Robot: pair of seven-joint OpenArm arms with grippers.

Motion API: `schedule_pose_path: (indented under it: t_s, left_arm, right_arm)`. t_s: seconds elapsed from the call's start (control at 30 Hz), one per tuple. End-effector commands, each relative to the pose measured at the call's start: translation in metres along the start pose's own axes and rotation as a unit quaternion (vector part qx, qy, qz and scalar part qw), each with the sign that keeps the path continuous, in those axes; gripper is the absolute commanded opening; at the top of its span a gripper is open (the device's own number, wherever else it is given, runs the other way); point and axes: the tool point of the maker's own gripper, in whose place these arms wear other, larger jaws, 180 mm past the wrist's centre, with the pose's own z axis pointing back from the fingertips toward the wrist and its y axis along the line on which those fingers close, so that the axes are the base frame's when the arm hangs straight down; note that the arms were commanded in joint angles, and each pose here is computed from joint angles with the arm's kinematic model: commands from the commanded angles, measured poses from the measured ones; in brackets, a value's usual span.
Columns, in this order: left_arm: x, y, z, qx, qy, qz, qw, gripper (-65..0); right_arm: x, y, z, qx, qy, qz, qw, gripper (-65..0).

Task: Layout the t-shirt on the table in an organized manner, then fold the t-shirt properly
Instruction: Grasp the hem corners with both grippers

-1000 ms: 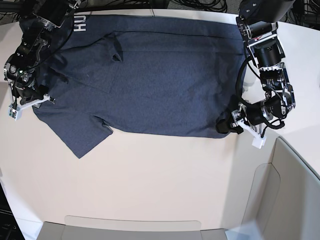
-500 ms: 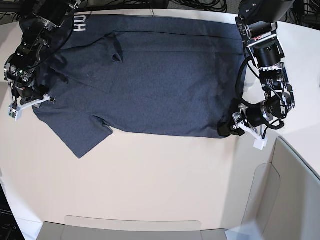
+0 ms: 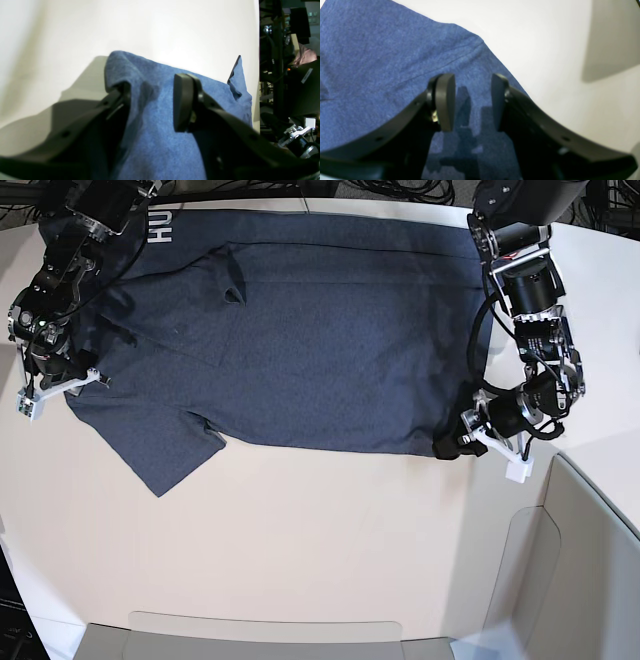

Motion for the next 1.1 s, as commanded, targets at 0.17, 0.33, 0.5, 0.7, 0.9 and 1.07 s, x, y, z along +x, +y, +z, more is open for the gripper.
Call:
schedule_pose_path:
  t_s: [0.17,0.33,0.5,0.7,0.9,1.07]
  left_arm:
    - [0.030,-0.014,0.004,-0.016,-0.041,-0.017,0.999,-65.0]
    - [0.033,-0.013,0.005,-0.015,-0.051,-0.015,0.998,-65.0]
    - [0.033,-0.010,0.007,-0.011,-0.050,-0.016,0.999,-65.0]
    - [0.033,-0.010,0.007,-0.011,-0.050,-0.016,0.999,-65.0]
    - [0.032,-0.009,0.007,-0.009,-0.049,-0.018,0.999,-65.0]
    - [0.032,-0.009,0.007,-0.009,-0.049,-0.018,0.999,-65.0]
  right_arm:
    - [0.013,0.008,0.003,0.009,-0.024,-0.003,0.9997,-41.0]
    - [0.023,0.011,0.004,0.013,-0.037,-0.009,0.9992,-40.9]
    - [0.075,0.004,0.008,0.023,-0.080,0.063,0.9945,-40.1]
    - [0.099,-0.005,-0.022,0.067,-0.049,0.138,0.9870,-28.7]
    - [0.098,0.009,-0.052,0.157,-0.018,0.095,0.9829,-24.5]
    - [0.089,0.027,-0.069,0.223,0.001,0.051,0.9736,-24.3]
